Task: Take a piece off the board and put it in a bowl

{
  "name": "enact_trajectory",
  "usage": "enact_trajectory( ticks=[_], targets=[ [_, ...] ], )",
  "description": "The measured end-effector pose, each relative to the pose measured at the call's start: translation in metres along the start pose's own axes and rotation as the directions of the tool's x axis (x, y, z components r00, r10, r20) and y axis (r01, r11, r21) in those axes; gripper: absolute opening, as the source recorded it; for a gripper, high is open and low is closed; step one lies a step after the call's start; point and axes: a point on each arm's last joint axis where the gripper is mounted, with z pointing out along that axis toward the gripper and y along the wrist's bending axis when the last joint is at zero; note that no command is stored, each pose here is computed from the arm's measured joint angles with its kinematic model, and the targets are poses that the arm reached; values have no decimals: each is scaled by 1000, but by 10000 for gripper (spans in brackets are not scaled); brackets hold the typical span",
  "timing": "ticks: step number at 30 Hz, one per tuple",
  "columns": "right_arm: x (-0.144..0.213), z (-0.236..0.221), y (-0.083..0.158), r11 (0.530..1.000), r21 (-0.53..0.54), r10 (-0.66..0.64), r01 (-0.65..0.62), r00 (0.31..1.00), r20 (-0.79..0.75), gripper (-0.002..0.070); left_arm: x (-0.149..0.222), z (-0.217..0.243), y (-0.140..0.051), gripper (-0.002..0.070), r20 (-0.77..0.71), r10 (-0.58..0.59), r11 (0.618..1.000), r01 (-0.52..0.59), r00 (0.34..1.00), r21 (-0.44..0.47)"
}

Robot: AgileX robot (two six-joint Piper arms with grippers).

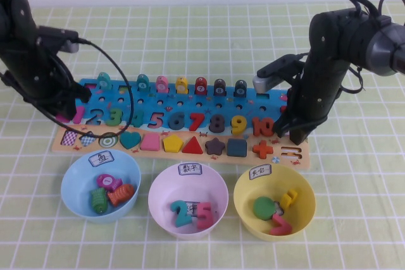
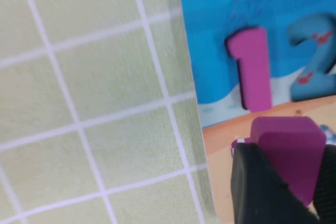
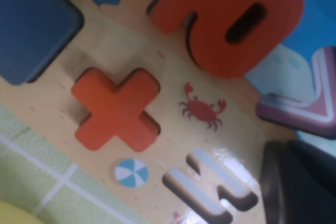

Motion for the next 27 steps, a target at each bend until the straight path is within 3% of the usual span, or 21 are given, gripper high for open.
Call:
enact_trajectory(
  ticks=[11, 21, 27],
  targets=[
    [0, 0, 0, 1000, -1, 0, 0, 1000, 0, -17, 3, -70, -9, 184, 57, 48, 998, -49, 997, 25],
    [0, -16, 5, 1000, -18, 17, -16, 998, 67, -17, 3, -107, -84, 184, 135, 246, 966, -255, 960, 51],
    [7, -77, 13, 1000, 6, 16, -17, 979, 203, -17, 4, -108, -116, 184, 142, 324, 940, -336, 935, 65]
  ],
)
